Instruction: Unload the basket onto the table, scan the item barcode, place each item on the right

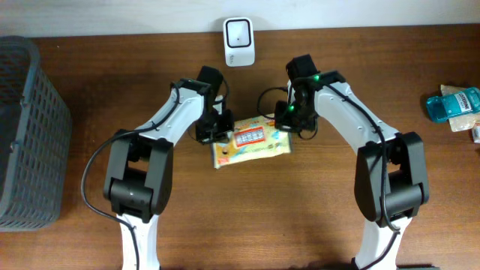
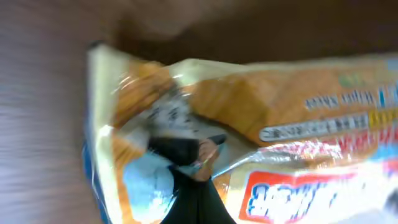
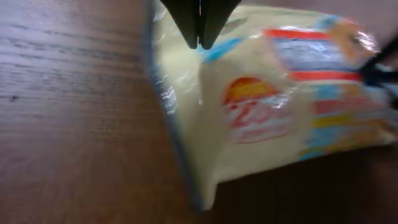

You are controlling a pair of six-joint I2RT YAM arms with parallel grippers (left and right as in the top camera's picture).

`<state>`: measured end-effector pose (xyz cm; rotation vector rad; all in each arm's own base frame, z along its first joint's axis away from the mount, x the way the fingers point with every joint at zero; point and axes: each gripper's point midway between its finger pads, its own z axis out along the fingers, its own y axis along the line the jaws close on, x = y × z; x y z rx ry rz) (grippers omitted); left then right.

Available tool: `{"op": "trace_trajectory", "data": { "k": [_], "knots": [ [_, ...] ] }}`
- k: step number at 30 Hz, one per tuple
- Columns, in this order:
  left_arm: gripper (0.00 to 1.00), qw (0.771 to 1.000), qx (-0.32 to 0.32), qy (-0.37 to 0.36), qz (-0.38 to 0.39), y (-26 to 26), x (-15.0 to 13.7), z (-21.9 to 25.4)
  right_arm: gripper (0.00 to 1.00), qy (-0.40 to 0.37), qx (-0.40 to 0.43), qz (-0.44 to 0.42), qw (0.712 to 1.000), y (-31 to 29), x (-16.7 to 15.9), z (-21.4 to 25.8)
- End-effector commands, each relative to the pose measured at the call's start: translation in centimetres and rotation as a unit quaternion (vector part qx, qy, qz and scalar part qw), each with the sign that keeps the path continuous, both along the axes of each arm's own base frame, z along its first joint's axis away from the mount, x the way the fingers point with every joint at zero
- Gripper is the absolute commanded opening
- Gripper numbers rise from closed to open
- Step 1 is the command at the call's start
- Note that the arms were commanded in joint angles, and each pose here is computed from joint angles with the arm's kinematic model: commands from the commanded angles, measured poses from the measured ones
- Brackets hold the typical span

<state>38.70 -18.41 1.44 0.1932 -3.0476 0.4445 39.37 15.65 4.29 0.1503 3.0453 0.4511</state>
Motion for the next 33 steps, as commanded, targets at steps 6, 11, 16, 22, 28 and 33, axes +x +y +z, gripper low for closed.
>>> {"op": "trace_trajectory", "data": {
  "k": [6, 11, 16, 22, 28, 33],
  "knots": [
    [0.0, 0.986, 0.149, -0.072, 0.012, 7.3, 4.0, -1.7, 0.04, 0.011, 0.006, -0.001, 1.0, -0.1, -1.4, -3.3],
    [0.0, 0.987, 0.152, -0.057, 0.008, 7.1, 3.8, 0.2, 0.04, -0.011, 0.013, -0.004, 1.0, 0.1, 0.2, 1.2],
    [0.0, 0.989, 0.14, -0.054, 0.007, 6.7, 4.0, 1.4, 0.04, -0.08, 0.064, 0.018, 0.995, 3.3, 3.2, 6.3],
    [0.0, 0.99, 0.134, -0.051, 0.008, 6.6, 3.9, 1.5, 0.04, -0.11, 0.092, 0.068, 0.987, 8.7, 3.6, 4.4],
    [0.0, 0.99, 0.136, -0.043, 0.007, 6.6, 3.5, 1.4, 0.04, -0.051, 0.09, 0.039, 0.994, 11.0, 3.0, -1.7],
    [0.0, 0.99, 0.139, -0.035, 0.017, 7.7, 3.4, 1.4, 0.04, -0.016, 0.065, 0.023, 0.998, 9.3, 2.7, -4.9]
  ]
}}
